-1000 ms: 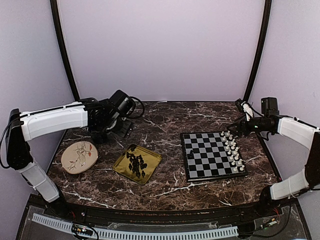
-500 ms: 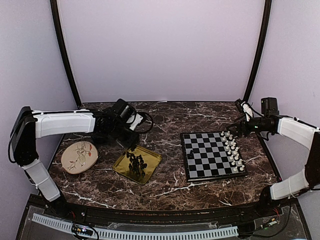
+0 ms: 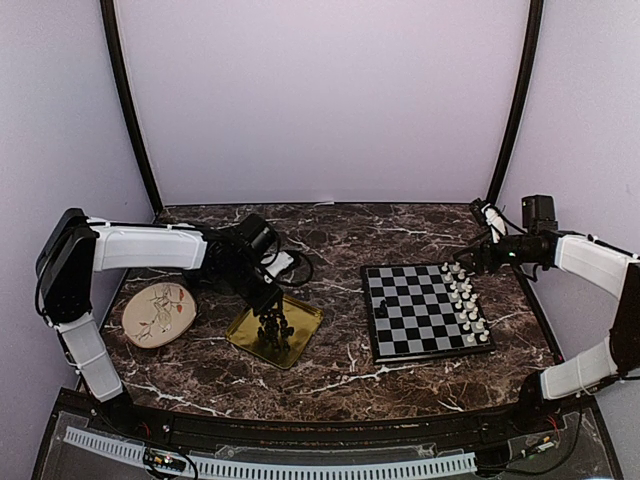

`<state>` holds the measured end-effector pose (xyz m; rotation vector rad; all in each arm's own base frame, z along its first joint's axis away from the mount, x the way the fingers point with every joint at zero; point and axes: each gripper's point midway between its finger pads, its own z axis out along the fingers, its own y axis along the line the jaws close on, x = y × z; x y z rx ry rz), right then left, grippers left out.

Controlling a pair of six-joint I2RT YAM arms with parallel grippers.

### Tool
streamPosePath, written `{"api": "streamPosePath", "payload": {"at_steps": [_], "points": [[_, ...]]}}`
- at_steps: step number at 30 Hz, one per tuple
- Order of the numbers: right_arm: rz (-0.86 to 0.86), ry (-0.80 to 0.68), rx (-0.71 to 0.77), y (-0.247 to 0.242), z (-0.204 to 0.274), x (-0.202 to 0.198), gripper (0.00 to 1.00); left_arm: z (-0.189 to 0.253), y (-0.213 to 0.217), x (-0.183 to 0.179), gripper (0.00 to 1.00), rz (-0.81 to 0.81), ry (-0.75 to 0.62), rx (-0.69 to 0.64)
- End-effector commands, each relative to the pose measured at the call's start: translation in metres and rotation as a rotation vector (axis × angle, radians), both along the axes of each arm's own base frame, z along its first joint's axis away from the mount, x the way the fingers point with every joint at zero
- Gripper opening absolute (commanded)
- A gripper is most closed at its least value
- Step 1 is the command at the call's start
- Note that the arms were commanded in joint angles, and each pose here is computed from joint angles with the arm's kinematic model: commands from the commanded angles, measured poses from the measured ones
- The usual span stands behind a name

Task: Set up the chess pieces on the board
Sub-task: Pick up the king from the storage box.

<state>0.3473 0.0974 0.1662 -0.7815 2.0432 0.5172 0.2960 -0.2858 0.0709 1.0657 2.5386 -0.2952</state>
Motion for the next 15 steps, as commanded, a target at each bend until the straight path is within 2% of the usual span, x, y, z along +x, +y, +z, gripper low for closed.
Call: {"api": "streamPosePath", "payload": {"at_steps": [1, 8, 15], "points": [[0.01, -0.005, -0.004, 0.0023, -0.0018, 0.0018, 0.72, -0.0067, 0.0013, -0.0092, 0.39, -0.035, 0.038, 0.038], [0.01, 0.001, -0.005, 0.0022, -0.0039, 0.0026, 0.72, -0.0129, 0.0018, -0.012, 0.33, -0.048, 0.035, 0.075], [0.01, 0.007, -0.003, 0.0023, -0.0052, 0.0029, 0.71, -0.0114, -0.001, -0.0154, 0.32, -0.073, 0.012, 0.095]]}}
